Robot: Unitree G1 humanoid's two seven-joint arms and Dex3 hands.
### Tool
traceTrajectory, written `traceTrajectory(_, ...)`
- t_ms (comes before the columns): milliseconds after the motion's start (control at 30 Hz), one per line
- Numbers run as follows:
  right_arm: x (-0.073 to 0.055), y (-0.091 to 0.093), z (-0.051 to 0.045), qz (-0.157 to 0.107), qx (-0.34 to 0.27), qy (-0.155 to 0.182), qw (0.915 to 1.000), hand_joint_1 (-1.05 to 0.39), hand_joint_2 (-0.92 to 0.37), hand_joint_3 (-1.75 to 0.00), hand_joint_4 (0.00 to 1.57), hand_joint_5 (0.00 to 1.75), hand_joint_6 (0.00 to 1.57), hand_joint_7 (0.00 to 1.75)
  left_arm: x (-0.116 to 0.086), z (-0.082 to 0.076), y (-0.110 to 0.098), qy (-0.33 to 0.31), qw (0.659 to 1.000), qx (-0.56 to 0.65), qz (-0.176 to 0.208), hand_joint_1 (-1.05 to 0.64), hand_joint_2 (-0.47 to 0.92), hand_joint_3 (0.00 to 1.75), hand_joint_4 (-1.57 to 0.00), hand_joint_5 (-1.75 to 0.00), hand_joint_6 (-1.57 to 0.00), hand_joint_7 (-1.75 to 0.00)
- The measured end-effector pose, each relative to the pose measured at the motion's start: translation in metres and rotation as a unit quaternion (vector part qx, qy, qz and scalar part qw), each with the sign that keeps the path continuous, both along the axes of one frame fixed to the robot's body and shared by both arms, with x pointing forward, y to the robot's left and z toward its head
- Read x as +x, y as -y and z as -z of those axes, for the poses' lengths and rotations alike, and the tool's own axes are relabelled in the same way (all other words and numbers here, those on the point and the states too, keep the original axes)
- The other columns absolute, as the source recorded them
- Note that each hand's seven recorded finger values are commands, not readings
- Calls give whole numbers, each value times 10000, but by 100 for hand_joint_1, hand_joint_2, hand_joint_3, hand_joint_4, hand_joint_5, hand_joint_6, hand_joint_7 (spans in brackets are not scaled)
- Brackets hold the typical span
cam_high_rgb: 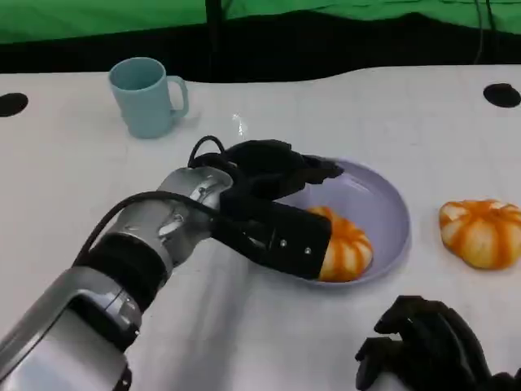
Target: Grasp the bread from the table and place it into the plate.
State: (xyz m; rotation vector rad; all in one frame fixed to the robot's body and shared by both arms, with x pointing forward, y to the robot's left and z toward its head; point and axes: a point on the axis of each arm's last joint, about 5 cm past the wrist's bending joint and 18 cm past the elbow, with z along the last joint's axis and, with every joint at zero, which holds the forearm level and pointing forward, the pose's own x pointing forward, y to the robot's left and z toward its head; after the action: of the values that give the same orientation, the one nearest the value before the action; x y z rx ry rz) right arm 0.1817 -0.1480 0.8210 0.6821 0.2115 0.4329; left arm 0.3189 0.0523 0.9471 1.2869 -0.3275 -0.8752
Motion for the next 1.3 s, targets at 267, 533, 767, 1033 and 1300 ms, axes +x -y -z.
traceTrajectory(267, 9, -1, -6, 4, -4, -6, 10000, -104, -73, 0, 157, 75, 157, 40, -40, -17, -123, 22, 9997, -226, 28, -90, 92, 38, -2, -40, -18, -3)
traceTrajectory(533, 5, -1, -7, 40, -15, -67, 10000, -105, -72, 0, 157, 75, 157, 38, -235, 82, -377, -160, 9885, -1497, 104, -76, 92, 37, -21, -47, -32, -6)
traceTrajectory(767, 9, -13, -14, 19, -1, -63, 10000, -105, -72, 0, 157, 74, 157, 37, -261, 94, -474, -170, 9879, -1543, -2, -76, 92, 37, -22, -46, -32, -6)
traceTrajectory(1033, 11, -20, -19, 12, 11, -54, 10000, -103, -74, -1, 157, 76, 157, 39, -458, 232, -577, -532, 9448, -3231, -90, -58, 92, 35, -33, -161, -37, -127)
traceTrajectory(1300, 20, -13, -29, 0, -1, -18, 10000, -104, -73, 0, 157, 76, 157, 39, -1005, 672, -941, -1247, 8249, -5427, -971, -69, 92, 39, -41, -175, -34, -167)
